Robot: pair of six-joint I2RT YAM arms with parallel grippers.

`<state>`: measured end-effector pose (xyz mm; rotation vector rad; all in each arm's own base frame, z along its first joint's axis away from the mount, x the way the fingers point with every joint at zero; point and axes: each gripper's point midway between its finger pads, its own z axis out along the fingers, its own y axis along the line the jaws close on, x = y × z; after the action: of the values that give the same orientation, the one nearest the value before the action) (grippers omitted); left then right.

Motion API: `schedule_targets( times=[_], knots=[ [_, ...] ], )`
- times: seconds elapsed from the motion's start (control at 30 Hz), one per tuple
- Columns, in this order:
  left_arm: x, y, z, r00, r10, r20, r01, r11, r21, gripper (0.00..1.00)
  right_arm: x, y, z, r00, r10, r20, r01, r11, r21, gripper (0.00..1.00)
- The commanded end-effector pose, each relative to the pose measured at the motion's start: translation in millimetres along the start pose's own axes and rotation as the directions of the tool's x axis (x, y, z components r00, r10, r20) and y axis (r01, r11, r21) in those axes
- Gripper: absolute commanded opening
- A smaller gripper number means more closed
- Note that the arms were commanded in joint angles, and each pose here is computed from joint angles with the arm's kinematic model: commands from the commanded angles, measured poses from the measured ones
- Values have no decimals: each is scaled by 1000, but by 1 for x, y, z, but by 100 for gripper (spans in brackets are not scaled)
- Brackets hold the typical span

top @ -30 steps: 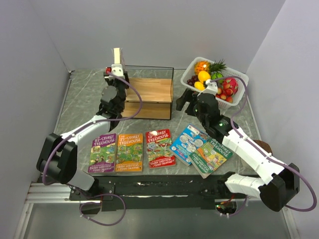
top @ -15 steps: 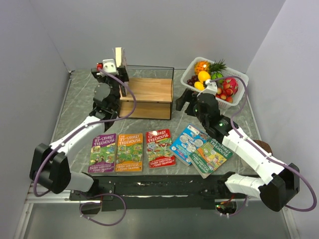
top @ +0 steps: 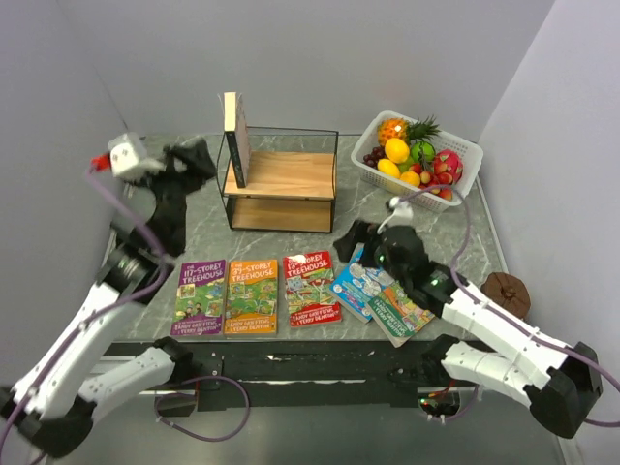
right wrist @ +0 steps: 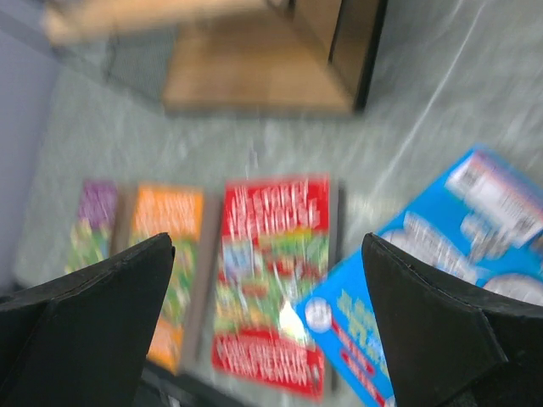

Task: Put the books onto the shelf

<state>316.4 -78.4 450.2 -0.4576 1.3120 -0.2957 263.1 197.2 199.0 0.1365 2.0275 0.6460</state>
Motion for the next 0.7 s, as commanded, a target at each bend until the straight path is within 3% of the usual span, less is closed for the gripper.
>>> schedule_targets(
  times=[0.0,0.13,0.17,0.23,0.43,0.47,0.57,0.6,0.67],
  knots=[
    [138,-11,-65,859,-145,-491,223,969,104,79,60,-4,6,988,3,-155,-9,999,-37,99],
    [247,-8,-133,660,-145,-737,357,924,137,78,94,-20,13,965,-1,-263,3,1000,8,99],
    [253,-23,-143,613,-181,-769,450,880,152,77,94,-21,15,963,-9,-270,15,1000,17,99],
    [283,-22,-168,549,-168,-819,485,862,148,77,104,-31,19,950,-18,-313,42,997,70,99],
    [317,-58,-178,468,-67,-881,524,824,216,83,110,-49,19,948,52,-315,-6,989,145,99],
    [336,-58,-180,429,-39,-902,500,843,201,86,112,-54,17,948,81,-307,-29,985,169,99],
    [352,-84,-183,345,18,-939,540,814,214,89,106,-69,5,960,130,-248,-70,969,238,99],
    [349,-98,-187,324,33,-946,590,774,229,90,101,-70,1,965,139,-222,-86,969,231,99],
    [359,-105,-191,275,20,-961,627,754,195,89,102,-81,-4,965,168,-203,-114,961,254,99]
  ],
)
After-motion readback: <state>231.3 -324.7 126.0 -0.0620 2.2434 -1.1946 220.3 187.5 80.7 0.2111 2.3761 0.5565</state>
